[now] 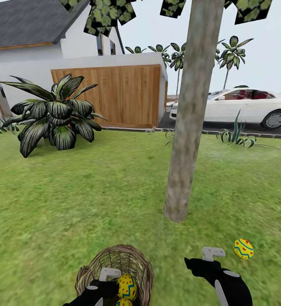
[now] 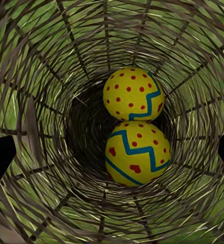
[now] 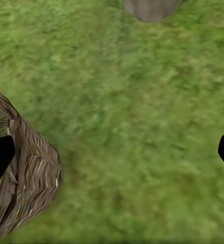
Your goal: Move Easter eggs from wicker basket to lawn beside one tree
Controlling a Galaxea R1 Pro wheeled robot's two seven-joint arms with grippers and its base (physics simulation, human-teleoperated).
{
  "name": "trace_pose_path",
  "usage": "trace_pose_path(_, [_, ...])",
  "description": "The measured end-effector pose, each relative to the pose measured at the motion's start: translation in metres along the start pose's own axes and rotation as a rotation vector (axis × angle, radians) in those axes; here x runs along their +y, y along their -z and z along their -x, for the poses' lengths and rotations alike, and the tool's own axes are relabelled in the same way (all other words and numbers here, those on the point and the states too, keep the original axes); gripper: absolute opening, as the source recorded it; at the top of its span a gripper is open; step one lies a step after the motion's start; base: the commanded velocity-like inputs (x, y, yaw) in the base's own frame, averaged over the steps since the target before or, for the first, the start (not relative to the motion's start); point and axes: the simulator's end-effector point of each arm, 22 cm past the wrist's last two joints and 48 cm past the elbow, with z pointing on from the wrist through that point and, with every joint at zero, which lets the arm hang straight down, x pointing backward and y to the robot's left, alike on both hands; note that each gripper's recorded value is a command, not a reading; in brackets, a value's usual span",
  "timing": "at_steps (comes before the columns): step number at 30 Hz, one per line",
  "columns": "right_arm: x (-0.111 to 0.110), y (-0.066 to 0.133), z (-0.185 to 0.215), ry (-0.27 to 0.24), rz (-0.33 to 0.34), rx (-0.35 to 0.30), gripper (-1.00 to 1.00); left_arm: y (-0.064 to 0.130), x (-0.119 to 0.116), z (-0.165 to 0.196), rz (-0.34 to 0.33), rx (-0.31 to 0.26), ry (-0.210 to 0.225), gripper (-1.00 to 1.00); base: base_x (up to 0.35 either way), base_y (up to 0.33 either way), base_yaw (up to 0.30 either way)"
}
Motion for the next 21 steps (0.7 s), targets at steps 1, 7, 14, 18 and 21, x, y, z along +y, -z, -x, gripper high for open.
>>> trace_pose_path(1, [0.0, -0.001, -0.002, 0.0, 0.0, 0.0, 1.0, -0.002, 0.0, -0.001, 0.0, 0.0, 0.0, 1.0, 0.0, 0.0, 0.0])
trace_pose_path(7, [-0.001, -0.009, -0.011, 0.0, 0.0, 0.0, 1.0, -0.011, 0.0, -0.009, 0.0, -0.001, 0.0, 1.0, 0.0, 0.0, 0.0])
trace_pose_path(14, [-0.003, -0.017, -0.023, 0.0, 0.0, 0.001, 1.0, -0.021, 0.0, -0.018, -0.001, -0.003, 0.0, 1.0, 0.0, 0.0, 0.0])
trace_pose_path(18, [-0.003, -0.022, -0.029, -0.001, 0.001, 0.0, 1.0, -0.027, 0.0, -0.024, -0.001, -0.003, 0.0, 1.0, 0.0, 0.0, 0.0])
trace_pose_path(21, [-0.004, -0.026, -0.034, -0.001, 0.001, 0.0, 1.0, -0.032, -0.001, -0.028, -0.005, -0.003, 0.0, 1.0, 0.0, 0.0, 0.0])
